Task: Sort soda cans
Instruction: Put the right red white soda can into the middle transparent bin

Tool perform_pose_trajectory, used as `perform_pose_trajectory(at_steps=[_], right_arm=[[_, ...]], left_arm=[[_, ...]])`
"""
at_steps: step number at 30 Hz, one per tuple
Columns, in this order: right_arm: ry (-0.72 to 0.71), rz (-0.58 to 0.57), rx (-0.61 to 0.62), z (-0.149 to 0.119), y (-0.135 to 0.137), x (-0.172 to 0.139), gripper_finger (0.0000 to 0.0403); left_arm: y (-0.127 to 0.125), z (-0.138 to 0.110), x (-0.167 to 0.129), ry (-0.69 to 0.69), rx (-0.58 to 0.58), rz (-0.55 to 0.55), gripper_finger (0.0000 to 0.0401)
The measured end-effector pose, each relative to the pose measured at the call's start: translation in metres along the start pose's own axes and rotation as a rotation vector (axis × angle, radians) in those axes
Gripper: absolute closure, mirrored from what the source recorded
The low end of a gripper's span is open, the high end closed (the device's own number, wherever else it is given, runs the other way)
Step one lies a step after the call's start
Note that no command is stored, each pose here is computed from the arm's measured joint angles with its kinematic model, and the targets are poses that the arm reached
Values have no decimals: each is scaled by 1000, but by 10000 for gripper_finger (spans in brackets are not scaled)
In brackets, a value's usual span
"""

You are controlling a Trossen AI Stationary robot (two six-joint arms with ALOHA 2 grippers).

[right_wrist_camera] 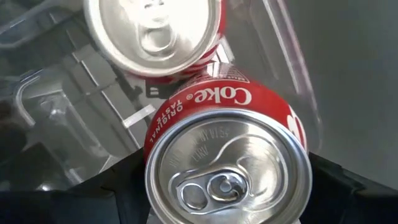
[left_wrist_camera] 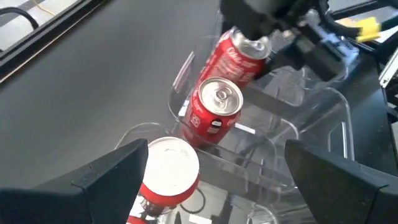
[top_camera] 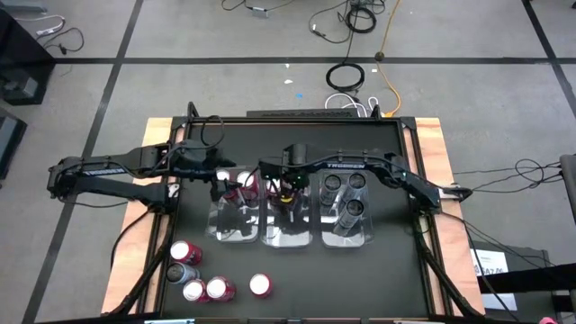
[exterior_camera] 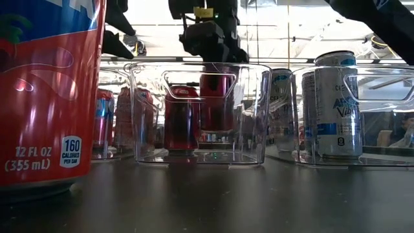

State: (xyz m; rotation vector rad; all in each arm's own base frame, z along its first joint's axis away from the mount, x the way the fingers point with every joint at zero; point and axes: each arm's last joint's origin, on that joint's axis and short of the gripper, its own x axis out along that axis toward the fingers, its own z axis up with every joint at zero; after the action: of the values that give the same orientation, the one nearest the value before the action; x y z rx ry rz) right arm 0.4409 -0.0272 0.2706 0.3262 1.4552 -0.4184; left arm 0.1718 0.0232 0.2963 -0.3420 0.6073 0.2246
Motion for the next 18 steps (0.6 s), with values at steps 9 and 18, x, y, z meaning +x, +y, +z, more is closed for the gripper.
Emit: perform_pose_trajectory(at_steps=[9, 18], right_arm=[[32, -12, 12, 2, -6, 20, 116], [26, 18, 28, 3, -3, 38, 116]], left_arm=[[0, 0, 0, 1, -1, -8, 16], [0, 0, 0, 3, -3, -8, 16]])
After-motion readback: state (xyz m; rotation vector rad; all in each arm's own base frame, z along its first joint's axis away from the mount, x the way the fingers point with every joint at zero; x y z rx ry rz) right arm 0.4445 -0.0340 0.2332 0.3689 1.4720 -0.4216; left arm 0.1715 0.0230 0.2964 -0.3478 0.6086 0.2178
